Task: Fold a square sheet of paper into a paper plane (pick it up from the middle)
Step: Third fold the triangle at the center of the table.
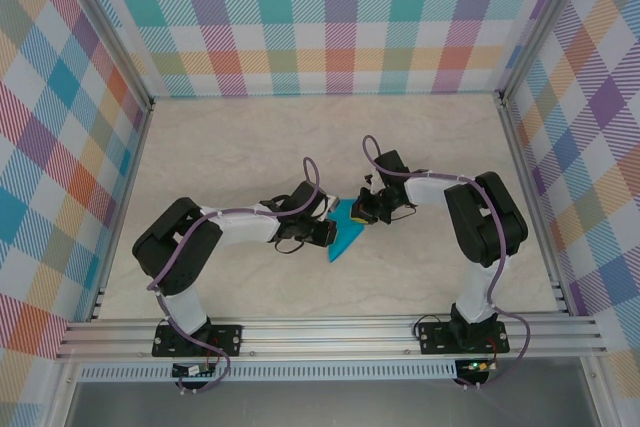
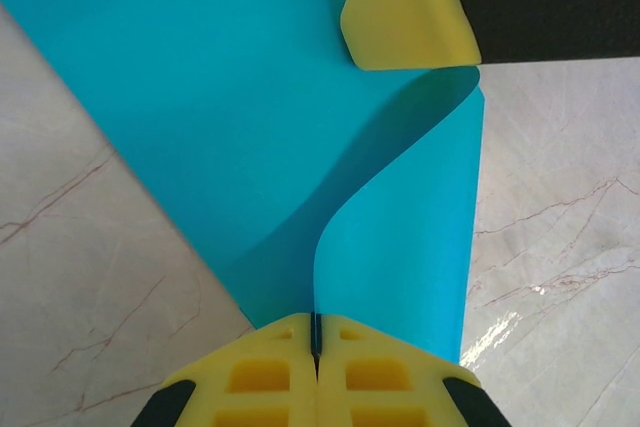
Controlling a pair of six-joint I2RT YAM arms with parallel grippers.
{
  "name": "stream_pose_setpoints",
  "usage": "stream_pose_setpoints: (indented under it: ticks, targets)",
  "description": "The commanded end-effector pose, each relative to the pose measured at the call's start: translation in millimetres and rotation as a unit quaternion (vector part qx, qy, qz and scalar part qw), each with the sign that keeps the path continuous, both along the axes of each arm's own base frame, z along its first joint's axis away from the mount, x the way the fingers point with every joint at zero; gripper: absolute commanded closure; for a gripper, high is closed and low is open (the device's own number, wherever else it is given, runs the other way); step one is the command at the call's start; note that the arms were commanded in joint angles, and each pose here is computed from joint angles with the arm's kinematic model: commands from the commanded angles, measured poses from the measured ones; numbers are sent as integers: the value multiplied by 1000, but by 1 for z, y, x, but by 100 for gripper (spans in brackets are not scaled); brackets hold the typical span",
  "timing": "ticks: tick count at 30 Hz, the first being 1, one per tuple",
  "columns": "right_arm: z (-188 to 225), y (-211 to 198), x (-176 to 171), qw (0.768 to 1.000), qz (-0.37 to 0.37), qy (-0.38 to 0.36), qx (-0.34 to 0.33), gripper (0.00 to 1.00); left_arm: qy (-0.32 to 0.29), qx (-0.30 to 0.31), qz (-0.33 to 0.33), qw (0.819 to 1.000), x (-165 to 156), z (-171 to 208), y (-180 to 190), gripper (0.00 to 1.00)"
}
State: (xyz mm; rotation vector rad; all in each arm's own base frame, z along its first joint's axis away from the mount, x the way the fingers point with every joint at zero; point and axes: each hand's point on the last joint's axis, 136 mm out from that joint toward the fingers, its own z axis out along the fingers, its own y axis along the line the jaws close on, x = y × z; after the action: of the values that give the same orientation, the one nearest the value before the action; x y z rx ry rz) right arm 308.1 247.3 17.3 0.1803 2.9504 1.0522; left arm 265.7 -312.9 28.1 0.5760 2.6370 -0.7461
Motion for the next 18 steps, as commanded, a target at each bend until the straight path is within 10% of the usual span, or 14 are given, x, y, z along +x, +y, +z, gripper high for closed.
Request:
stream_pose_setpoints:
  ticks: [1, 18]
  targets:
    - [-7, -6, -5, 1000, 4, 14, -18, 97, 14, -20, -8, 1000, -3, -1, -4, 99]
    - [-7, -7, -6, 1000, 3, 15, -20, 97, 37, -9, 8, 999, -6, -14, -1, 98]
